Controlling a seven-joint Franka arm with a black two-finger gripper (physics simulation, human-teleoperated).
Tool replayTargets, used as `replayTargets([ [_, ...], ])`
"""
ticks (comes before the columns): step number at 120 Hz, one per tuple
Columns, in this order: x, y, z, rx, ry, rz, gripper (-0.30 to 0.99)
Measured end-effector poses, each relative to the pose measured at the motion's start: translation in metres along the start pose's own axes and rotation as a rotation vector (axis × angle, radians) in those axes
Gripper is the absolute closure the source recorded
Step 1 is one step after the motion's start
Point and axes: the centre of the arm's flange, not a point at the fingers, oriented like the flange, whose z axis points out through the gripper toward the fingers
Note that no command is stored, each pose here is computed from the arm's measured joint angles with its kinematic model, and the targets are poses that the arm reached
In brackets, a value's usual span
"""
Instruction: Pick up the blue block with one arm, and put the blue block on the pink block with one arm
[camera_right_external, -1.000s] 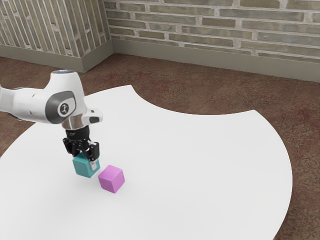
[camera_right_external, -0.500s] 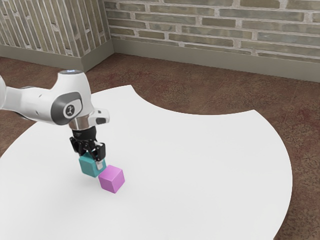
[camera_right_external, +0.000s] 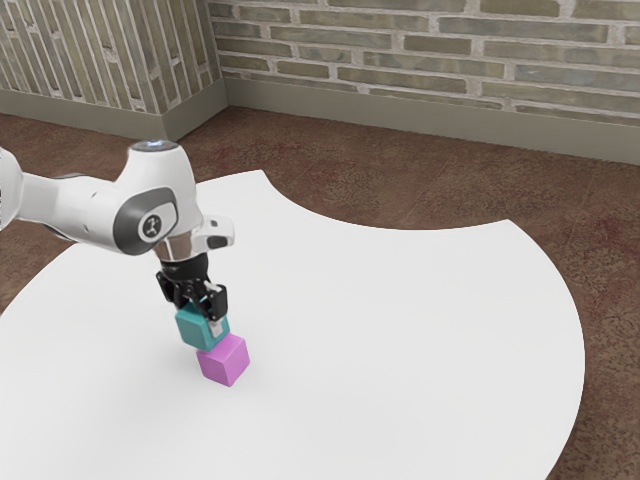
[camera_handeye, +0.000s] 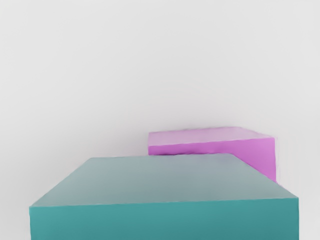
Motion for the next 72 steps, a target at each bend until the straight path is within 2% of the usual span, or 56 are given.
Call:
replayTargets([
  [14, 0.003, 0.012, -0.001, -0.001, 0.013, -0.002, 0.33],
  [72, 0.004, 0.017, -0.002, 0.003, 0.041, -0.069, 0.33],
])
